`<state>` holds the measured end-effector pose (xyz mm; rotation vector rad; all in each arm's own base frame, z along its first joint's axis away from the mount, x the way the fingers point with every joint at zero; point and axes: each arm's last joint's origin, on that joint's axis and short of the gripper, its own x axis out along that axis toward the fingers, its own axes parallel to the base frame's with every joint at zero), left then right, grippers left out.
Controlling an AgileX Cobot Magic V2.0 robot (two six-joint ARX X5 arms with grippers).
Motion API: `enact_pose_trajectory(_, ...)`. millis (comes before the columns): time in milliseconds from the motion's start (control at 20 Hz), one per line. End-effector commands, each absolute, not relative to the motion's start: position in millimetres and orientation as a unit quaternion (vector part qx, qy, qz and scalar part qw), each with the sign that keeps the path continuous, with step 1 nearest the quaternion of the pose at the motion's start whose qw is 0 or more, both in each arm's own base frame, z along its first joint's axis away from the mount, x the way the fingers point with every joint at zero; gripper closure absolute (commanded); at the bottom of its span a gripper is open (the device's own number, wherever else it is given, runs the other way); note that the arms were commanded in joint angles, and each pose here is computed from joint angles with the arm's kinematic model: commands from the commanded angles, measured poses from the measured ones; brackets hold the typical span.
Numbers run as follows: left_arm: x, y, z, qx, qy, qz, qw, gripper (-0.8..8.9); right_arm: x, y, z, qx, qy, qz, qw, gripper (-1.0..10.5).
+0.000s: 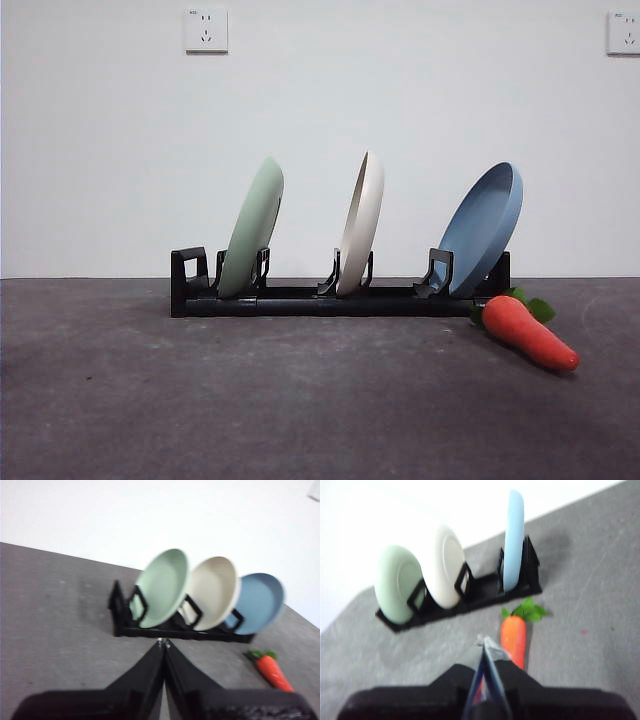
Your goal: Take the green plate from the plate rack,put the plate on the table,take the carrot from the table,put the carrot in the plate
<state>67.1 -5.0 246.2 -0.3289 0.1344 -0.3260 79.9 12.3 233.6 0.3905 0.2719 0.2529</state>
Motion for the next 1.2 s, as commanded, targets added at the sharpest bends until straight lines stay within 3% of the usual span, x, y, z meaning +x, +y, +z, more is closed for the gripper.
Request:
enact_pose_trajectory(50, 62.4, -7.0, 263.3, -0.153, 0.079, -0.190, 0.967, 8.20, 78.3, 13.4, 256.1, 0.138, 0.158, 0.149, 0.966, 9.6)
enact_pose_trajectory(450, 58.5, -12.0, 297.3, -0.133, 0.146, -0.277, 0.940, 8.20, 83.0, 16.8, 305.8, 0.060, 0.287, 0.209, 0.933, 9.6)
enact_pose_trajectory(750, 55.4, -13.6, 311.5, -0.116, 0.196, -0.304, 0.925, 8.21, 86.8, 19.1, 326.7, 0.045, 0.374, 0.250, 0.892, 9.6)
enact_pose_trajectory(850, 55.0, -13.7, 314.0, -0.116, 0.198, -0.306, 0.924, 8.02, 88.3, 19.2, 327.4, 0.045, 0.377, 0.249, 0.891, 9.0)
enact_pose_trajectory(900, 55.0, -13.7, 313.9, -0.117, 0.199, -0.305, 0.924, 7.29, 88.4, 19.2, 327.4, 0.046, 0.378, 0.248, 0.891, 8.0)
enact_pose_trajectory(1000, 55.0, -13.7, 313.9, -0.124, 0.202, -0.304, 0.923, 3.07, 88.5, 19.2, 327.4, 0.050, 0.379, 0.247, 0.890, 4.5)
enact_pose_trajectory(1050, 55.0, -13.7, 313.9, -0.128, 0.202, -0.304, 0.922, 1.64, 88.5, 19.2, 327.4, 0.050, 0.379, 0.247, 0.890, 3.2)
enact_pose_trajectory(1200, 55.0, -13.8, 314.2, -0.127, 0.201, -0.305, 0.922, 1.59, 88.6, 19.2, 327.3, 0.050, 0.379, 0.247, 0.890, 3.2)
